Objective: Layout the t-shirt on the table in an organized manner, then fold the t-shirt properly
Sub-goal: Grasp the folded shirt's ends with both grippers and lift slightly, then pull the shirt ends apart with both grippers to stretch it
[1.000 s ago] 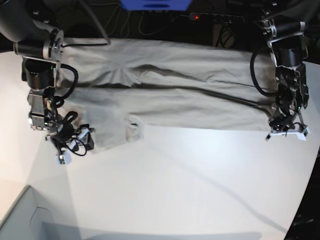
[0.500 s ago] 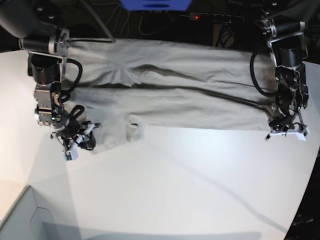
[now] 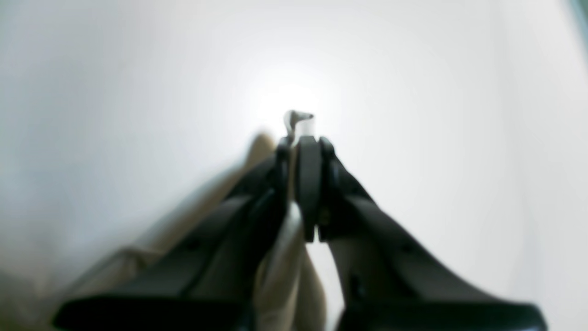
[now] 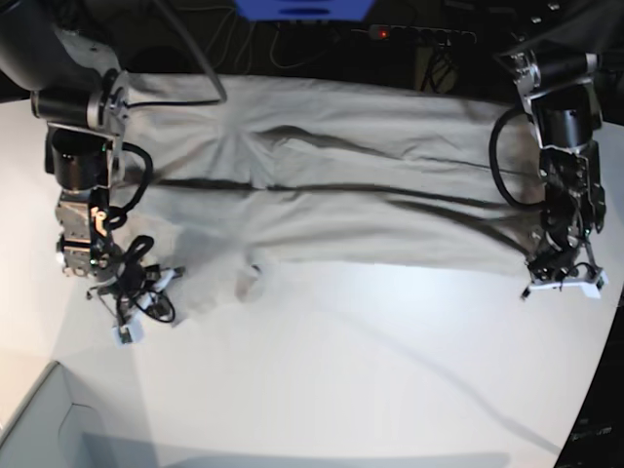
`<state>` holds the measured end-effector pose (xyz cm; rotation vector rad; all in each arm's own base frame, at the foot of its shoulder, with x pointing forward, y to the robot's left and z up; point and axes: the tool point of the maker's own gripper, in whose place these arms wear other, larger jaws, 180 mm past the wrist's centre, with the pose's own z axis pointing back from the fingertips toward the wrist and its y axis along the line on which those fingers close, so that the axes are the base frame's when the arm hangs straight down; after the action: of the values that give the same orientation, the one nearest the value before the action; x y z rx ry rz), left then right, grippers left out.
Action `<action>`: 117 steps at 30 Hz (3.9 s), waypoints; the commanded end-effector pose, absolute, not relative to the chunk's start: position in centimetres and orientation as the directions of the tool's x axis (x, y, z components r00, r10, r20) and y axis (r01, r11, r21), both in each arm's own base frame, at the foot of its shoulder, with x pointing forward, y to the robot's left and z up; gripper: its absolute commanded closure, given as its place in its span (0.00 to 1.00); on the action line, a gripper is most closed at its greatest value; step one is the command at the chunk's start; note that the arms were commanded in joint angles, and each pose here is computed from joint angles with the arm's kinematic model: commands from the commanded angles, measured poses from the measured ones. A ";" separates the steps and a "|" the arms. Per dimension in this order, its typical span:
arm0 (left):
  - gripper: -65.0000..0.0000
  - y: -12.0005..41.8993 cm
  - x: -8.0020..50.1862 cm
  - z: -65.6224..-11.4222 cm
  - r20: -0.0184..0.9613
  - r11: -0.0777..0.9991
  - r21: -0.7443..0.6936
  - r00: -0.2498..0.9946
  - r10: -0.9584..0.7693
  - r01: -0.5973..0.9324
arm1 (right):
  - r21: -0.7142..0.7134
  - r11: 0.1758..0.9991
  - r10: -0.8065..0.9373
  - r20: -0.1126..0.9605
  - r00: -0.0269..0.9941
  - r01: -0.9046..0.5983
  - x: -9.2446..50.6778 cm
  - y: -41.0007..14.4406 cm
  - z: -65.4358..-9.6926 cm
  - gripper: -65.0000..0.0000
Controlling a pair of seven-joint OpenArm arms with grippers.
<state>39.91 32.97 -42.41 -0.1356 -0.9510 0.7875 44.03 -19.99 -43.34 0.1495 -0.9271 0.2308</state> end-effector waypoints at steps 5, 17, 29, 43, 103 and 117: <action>1.00 33.9 43.3 -36.3 0.759 0.749 -0.470 0.219 0.613 -0.467 | -0.011 0.971 0.116 0.895 0.431 -0.238 47.5 -21.7 -37.2 1.00; 1.00 30.9 47.4 -32.4 0.800 0.808 -0.466 0.218 0.558 -0.360 | -0.039 0.969 0.130 0.919 0.372 -0.243 50.5 -22.0 -33.0 1.00; 1.00 31.0 46.5 -33.4 0.797 0.809 -0.457 0.233 0.557 -0.370 | -0.176 0.940 0.265 0.915 0.303 -0.292 46.0 -21.1 -31.0 1.00; 1.00 30.9 45.0 -33.4 0.815 0.826 -0.438 0.232 0.531 -0.354 | -0.241 0.945 0.294 0.923 0.247 -0.223 35.0 -20.3 -29.9 1.00; 1.00 31.8 37.4 -35.2 0.844 0.866 -0.389 0.256 0.471 -0.314 | 0.181 0.946 -0.009 0.846 0.532 -0.271 17.4 -13.0 -42.9 1.00; 1.00 33.5 37.6 -37.7 0.809 0.854 -0.454 0.285 0.514 -0.252 | 0.211 0.944 -0.017 0.797 0.604 -0.252 16.8 -14.1 -46.3 1.00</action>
<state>36.27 32.24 -40.30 -0.2647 -1.0898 0.5264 16.43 -14.00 -47.04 0.3093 -0.8848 0.1395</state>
